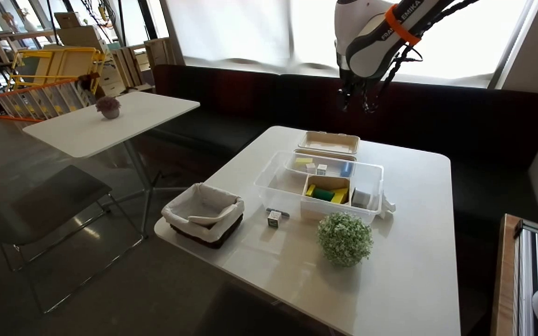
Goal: Move the yellow wooden brick from the transparent box into the white paper box
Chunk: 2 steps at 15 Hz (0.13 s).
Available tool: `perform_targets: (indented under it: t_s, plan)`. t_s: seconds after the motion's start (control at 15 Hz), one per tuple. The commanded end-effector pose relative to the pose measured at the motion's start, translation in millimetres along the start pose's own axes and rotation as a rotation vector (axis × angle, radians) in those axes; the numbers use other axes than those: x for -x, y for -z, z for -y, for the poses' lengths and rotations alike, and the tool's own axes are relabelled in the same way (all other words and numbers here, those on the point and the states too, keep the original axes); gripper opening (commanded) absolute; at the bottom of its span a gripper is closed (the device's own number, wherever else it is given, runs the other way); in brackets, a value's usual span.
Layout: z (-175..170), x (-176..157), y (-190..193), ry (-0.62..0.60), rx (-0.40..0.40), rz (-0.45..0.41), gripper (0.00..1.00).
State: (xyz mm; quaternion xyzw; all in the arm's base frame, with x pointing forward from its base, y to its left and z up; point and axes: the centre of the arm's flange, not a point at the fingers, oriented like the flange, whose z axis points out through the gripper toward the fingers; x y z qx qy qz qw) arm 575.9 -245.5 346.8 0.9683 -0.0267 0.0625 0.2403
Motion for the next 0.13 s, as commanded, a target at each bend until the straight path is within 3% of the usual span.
perform_targets:
  t_s: [0.0, 0.07]
  plan:
    - [0.6, -0.2, -0.1, 0.001, 0.0, 0.0, 1.0]
    - [0.8, -0.4, 0.1, 0.001, -0.001, -0.001, 1.0]
